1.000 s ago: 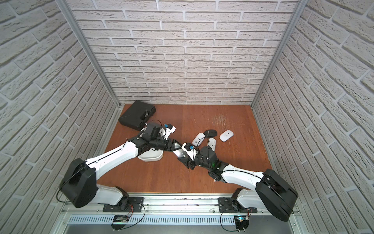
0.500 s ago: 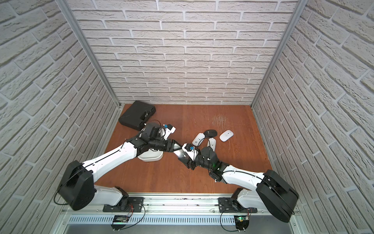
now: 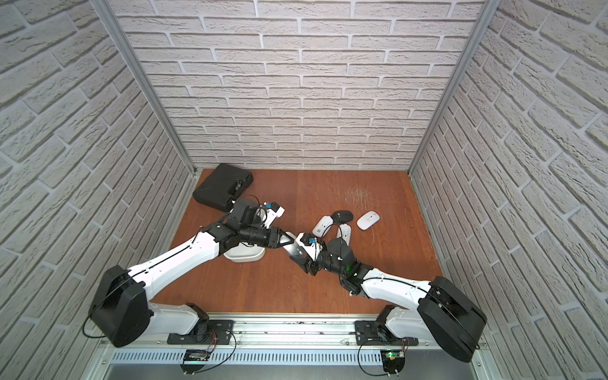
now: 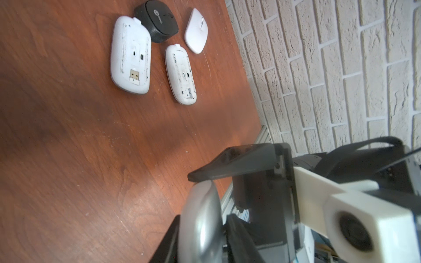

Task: Put the mouse in the storage box
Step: Pick up the mouse from the center of the board.

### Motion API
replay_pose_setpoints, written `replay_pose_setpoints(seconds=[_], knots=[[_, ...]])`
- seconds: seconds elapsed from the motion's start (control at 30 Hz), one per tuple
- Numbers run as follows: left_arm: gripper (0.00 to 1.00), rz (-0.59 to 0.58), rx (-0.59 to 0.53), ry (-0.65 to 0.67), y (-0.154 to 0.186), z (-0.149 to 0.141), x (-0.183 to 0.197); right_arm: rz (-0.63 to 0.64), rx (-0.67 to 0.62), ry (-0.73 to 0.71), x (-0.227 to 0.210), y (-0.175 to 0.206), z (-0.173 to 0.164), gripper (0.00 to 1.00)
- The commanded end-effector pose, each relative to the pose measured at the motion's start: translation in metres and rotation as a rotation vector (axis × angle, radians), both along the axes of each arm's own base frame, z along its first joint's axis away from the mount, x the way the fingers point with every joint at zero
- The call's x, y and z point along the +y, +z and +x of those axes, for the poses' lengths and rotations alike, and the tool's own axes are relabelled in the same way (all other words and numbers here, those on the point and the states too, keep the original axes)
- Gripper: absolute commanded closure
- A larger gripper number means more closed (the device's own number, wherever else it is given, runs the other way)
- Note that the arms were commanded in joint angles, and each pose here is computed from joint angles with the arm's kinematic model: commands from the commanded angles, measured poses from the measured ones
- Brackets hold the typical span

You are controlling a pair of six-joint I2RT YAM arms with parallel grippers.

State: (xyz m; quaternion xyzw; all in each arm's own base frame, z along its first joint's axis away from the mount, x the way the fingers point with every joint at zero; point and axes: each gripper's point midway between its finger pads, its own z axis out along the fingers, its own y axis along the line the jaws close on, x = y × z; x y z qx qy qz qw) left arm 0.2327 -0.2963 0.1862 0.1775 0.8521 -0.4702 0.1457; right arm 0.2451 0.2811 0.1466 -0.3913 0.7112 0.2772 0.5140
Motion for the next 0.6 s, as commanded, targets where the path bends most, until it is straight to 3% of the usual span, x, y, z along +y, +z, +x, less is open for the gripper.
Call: replay_pose_setpoints(seconds=[0.0,0.17,0.33,0.57], knots=[[0.78,-0.025,-0.001,-0.036,0.005,-0.003,-0.006,0.045,-0.058,0.002,0.003,0.018,0.000,0.49],[1.00,-0.020,0.002,-0.019,0.003,0.004,-0.007,0.050,-0.045,0.012,0.004,0.017,-0.001,0.44],[1.00,-0.045,-0.014,0.073,0.011,0.027,0.010,0.050,-0.037,-0.024,0.001,0.014,0.003,0.16],[1.00,-0.058,-0.027,0.340,0.014,0.060,0.089,0.027,-0.022,-0.075,-0.005,0.007,0.009,0.12]])
